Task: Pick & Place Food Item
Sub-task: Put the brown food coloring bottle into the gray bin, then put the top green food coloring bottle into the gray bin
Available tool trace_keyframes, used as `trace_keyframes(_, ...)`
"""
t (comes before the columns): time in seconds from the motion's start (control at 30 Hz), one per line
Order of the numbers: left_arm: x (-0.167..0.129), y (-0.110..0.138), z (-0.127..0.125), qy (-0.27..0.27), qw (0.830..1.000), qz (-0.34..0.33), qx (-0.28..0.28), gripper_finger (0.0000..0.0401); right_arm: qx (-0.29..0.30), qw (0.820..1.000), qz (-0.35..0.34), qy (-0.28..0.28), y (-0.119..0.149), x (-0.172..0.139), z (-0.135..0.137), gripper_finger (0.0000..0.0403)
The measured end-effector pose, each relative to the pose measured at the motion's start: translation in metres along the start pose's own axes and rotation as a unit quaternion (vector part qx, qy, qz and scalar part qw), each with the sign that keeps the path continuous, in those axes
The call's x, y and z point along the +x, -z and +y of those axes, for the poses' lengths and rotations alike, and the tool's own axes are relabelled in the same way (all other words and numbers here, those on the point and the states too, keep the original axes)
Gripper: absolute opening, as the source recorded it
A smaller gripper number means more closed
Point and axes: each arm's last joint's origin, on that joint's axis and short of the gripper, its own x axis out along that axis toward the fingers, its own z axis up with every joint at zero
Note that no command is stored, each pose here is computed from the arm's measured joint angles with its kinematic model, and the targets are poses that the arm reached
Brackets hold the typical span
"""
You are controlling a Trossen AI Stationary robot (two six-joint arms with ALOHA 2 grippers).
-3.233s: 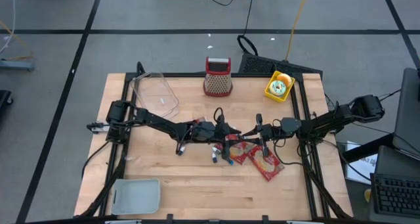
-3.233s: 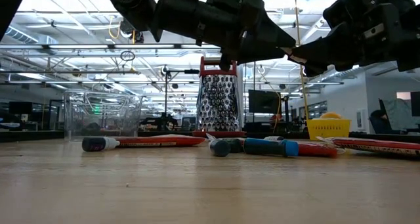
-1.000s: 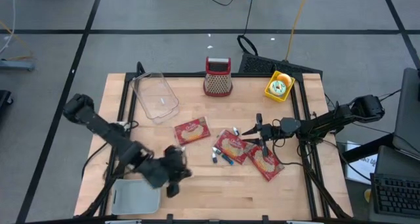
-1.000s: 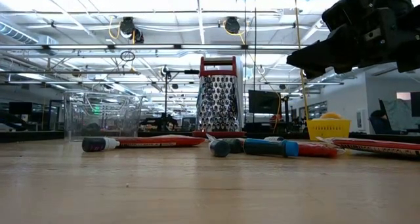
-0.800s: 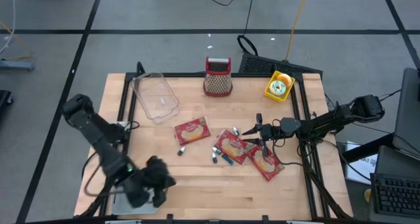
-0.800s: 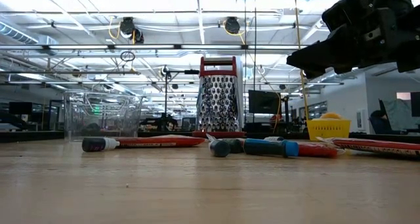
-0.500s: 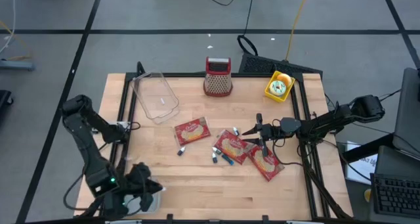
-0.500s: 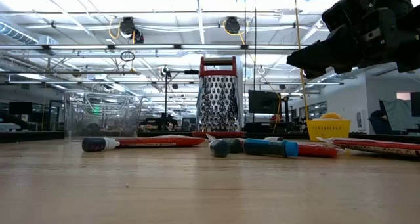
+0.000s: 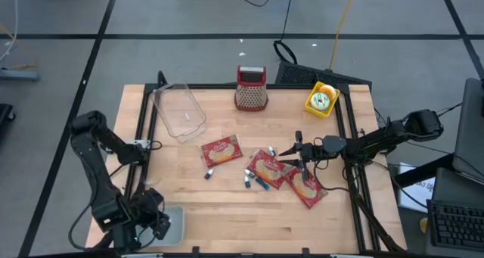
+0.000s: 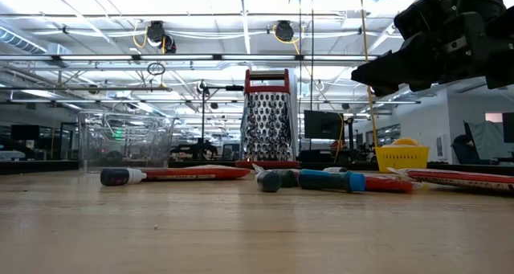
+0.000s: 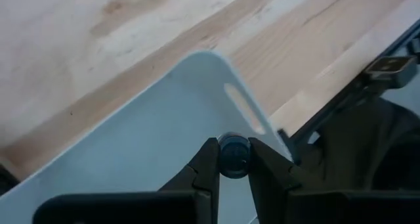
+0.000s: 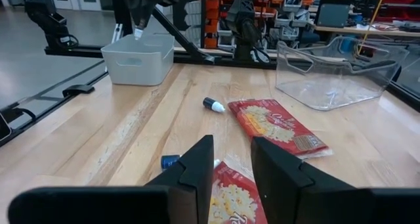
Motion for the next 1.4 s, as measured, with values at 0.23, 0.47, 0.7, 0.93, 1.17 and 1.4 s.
trace_keyframes(0.23, 0.021, 0.014, -0.006, -0.006, 1.0, 0.0, 0.001, 0.0059, -0.003, 1.0, 0.0, 0.0, 0.0, 0.0, 0.0, 0.0091)
trace_keyframes(0.47, 0.026, 0.017, -0.01, 0.002, 1.0, 0.003, -0.005, 0.0064, -0.008, 1.0, 0.0, 0.0, 0.0, 0.0, 0.0, 0.0091)
trace_keyframes(0.7, 0.026, 0.016, -0.009, -0.002, 1.0, 0.0, -0.004, 0.0102, -0.008, 1.0, -0.002, -0.001, 0.0, 0.0, 0.0, 0.0091)
trace_keyframes(0.93, 0.026, 0.016, -0.008, -0.008, 1.0, -0.004, -0.015, 0.0139, -0.008, 1.0, -0.002, -0.001, 0.0, 0.0, 0.0, 0.0091)
trace_keyframes(1.17, 0.026, 0.012, -0.007, -0.004, 1.0, -0.028, 0.003, 0.0166, -0.008, 1.0, -0.002, -0.001, 0.0, 0.0, 0.0, 0.0091)
trace_keyframes(1.4, 0.009, -0.009, -0.013, 0.069, 0.99, -0.118, 0.03, 0.0172, -0.007, 1.0, -0.001, 0.014, 0.0, 0.0, -0.001, 0.0091)
